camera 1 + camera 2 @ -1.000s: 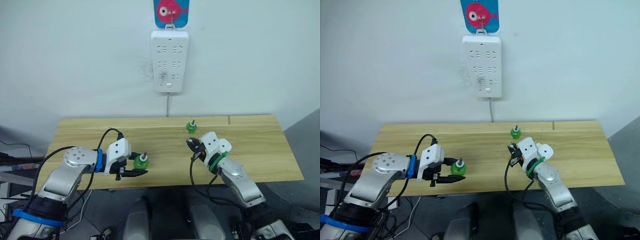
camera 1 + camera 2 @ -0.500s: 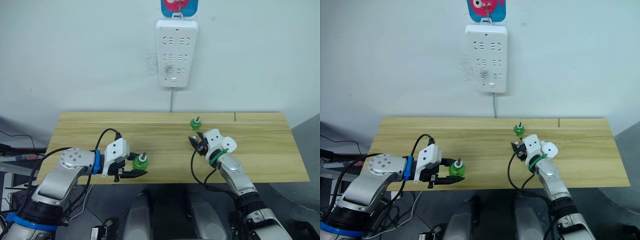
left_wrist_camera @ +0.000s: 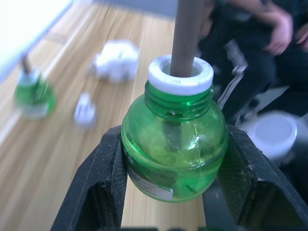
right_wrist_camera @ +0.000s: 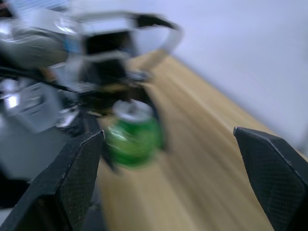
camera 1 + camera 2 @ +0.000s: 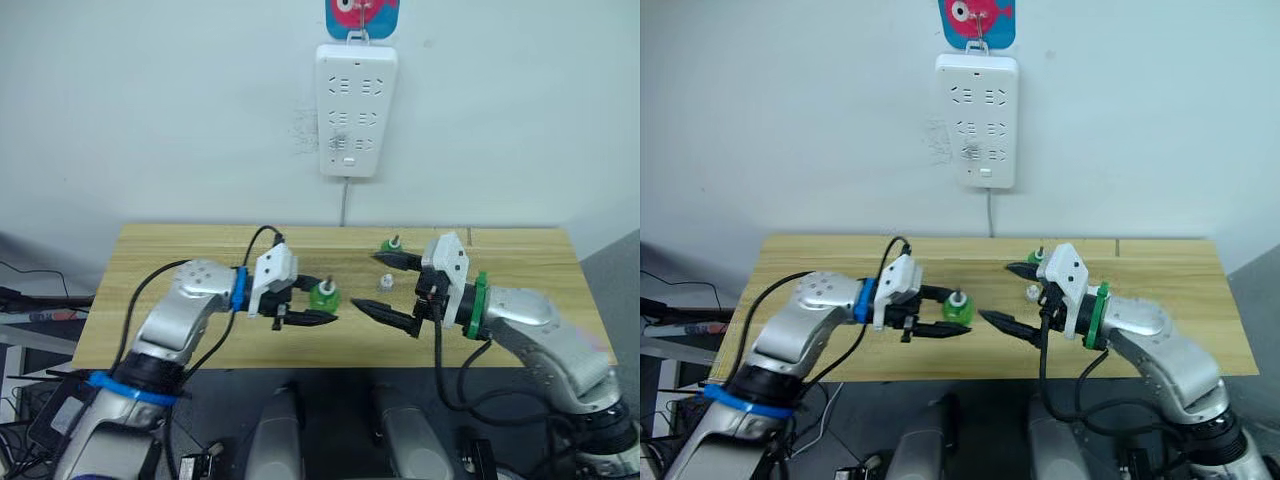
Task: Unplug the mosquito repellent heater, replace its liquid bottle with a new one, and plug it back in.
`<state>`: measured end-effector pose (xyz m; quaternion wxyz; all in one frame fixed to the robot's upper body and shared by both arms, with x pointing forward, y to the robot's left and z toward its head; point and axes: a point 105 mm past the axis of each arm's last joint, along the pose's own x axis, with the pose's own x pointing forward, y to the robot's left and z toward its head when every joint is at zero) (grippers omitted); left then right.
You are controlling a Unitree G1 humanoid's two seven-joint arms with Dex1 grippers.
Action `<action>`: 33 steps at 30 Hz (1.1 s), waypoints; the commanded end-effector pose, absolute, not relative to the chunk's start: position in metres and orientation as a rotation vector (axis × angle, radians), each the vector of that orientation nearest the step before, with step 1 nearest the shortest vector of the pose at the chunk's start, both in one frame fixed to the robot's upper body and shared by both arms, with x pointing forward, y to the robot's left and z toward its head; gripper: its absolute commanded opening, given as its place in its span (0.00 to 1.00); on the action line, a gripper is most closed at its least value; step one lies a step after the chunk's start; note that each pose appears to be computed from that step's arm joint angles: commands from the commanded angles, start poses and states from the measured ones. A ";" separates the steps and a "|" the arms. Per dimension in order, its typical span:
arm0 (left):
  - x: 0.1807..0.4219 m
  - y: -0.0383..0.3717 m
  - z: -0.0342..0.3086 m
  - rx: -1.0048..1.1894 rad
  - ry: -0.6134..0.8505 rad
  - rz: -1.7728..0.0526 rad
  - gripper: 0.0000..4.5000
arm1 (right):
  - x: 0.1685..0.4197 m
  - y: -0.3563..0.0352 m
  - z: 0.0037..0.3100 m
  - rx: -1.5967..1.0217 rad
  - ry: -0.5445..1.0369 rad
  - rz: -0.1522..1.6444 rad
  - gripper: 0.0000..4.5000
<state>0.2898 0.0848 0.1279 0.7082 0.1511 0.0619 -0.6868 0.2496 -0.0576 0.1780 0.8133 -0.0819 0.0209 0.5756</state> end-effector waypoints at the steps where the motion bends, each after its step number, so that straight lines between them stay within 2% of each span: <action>1: 0.291 0.069 0.145 0.329 0.045 -1.585 0.50 | 0.243 -0.051 0.190 -0.175 0.032 1.262 1.00; 11: 0.288 0.056 0.163 0.348 -0.034 -1.635 0.50 | 0.258 -0.044 0.186 -0.201 0.015 1.226 1.00; 14: 0.287 0.056 0.163 0.349 -0.039 -1.634 0.50 | 0.259 -0.045 0.186 -0.200 0.002 1.221 0.87; 20: 0.284 0.057 0.161 0.348 -0.030 -1.634 0.50 | 0.258 -0.045 0.184 -0.224 -0.008 1.231 0.36; 22: 0.284 0.058 0.161 0.345 -0.026 -1.632 0.50 | 0.259 -0.045 0.184 -0.237 -0.013 1.231 0.22; 23: 0.284 0.058 0.161 0.343 -0.025 -1.632 0.50 | 0.259 -0.045 0.183 -0.240 -0.014 1.232 0.18; 32: 0.284 0.057 0.167 0.283 -0.027 -1.616 0.50 | 0.261 -0.046 0.190 -0.232 -0.033 1.228 0.18; 33: 0.286 0.058 0.167 0.292 -0.021 -1.610 0.58 | 0.261 -0.048 0.191 -0.221 -0.031 1.224 0.18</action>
